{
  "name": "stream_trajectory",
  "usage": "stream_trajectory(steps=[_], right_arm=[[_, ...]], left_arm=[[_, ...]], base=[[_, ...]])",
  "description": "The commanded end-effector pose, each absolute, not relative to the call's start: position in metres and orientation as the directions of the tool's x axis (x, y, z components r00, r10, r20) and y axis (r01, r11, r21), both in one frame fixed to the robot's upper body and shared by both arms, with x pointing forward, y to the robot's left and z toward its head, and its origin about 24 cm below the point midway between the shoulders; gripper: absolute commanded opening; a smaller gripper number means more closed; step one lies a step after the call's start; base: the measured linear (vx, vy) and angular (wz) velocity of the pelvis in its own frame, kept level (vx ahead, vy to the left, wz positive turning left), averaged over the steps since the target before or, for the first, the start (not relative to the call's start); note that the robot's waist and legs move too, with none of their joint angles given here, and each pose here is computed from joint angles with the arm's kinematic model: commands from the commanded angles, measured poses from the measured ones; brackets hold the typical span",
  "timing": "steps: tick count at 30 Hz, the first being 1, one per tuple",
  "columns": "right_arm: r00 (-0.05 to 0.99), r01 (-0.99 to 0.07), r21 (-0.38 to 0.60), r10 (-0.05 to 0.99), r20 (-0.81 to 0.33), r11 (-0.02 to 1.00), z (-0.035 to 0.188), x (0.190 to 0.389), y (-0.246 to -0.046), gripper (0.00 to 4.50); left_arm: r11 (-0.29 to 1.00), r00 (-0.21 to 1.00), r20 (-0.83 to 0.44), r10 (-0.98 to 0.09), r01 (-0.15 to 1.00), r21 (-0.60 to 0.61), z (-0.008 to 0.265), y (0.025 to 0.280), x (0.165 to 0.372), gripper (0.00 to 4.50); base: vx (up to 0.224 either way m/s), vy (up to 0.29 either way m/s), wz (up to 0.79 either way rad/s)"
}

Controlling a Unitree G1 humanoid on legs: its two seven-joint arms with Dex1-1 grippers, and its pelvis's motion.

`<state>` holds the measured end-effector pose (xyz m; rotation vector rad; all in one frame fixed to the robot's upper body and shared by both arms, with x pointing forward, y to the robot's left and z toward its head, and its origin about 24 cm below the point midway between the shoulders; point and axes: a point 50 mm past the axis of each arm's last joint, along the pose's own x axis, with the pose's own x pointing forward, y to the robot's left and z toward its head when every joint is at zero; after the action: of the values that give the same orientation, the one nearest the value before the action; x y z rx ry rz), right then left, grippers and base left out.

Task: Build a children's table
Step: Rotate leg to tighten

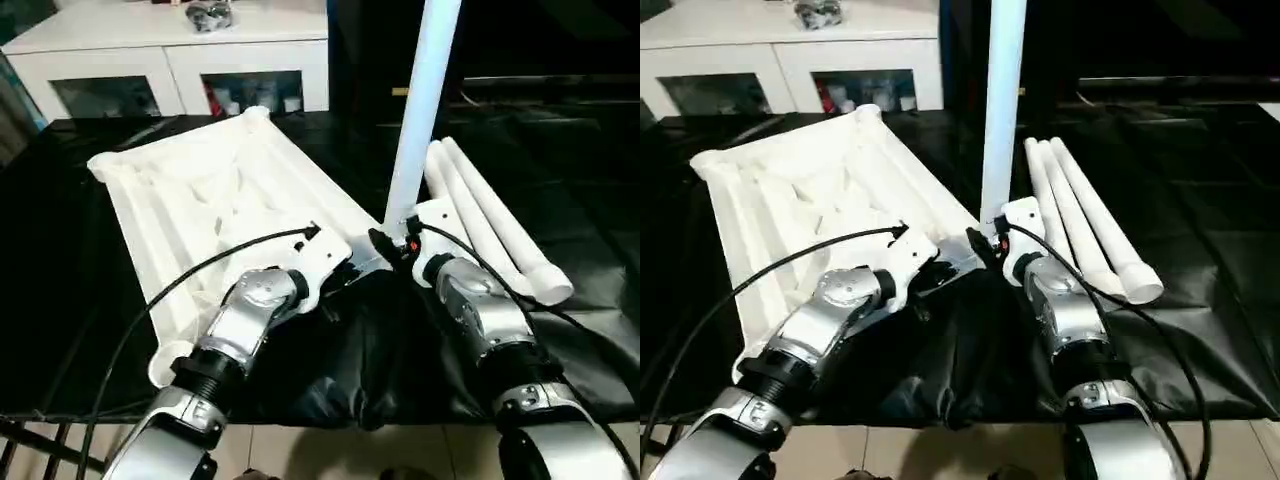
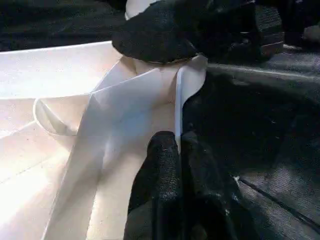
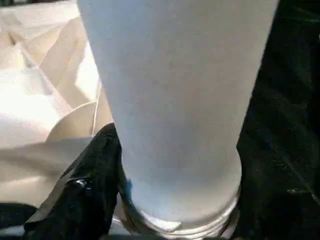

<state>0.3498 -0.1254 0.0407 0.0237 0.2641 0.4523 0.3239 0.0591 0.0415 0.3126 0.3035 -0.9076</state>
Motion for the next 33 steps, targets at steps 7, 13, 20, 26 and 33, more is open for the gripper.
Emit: stream_trajectory(steps=[7,13,20,26,33], right_arm=[[0.704,-0.677,0.072,0.672,-0.229,0.733,0.034,0.333,-0.084,3.78],[0.521,-0.844,0.018,0.825,-0.219,0.537,0.039,0.315,-0.098,3.78],[0.256,-0.961,0.034,0.928,-0.272,0.275,0.04,0.288,-0.121,3.78],[0.111,-0.988,0.065,0.938,-0.328,0.14,0.043,0.274,-0.135,3.78],[0.06,-0.992,0.083,0.932,-0.356,0.096,0.044,0.271,-0.141,3.44]], left_arm=[[0.533,0.547,-0.259,-0.796,0.836,0.126,0.062,0.047,0.325,0.0],[0.425,0.439,-0.277,-0.855,0.898,0.112,0.062,0.065,0.32,0.0],[0.241,0.257,-0.32,-0.912,0.966,0.089,0.062,0.086,0.308,0.0],[0.146,0.158,-0.339,-0.927,0.987,0.062,0.063,0.095,0.301,0.0],[0.12,0.131,-0.357,-0.925,0.991,0.055,0.061,0.102,0.298,0.0]], base=[[0.0,0.0,0.0],[0.0,0.0,0.0],[0.0,0.0,0.0],[0.0,0.0,0.0],[0.0,0.0,0.0]])
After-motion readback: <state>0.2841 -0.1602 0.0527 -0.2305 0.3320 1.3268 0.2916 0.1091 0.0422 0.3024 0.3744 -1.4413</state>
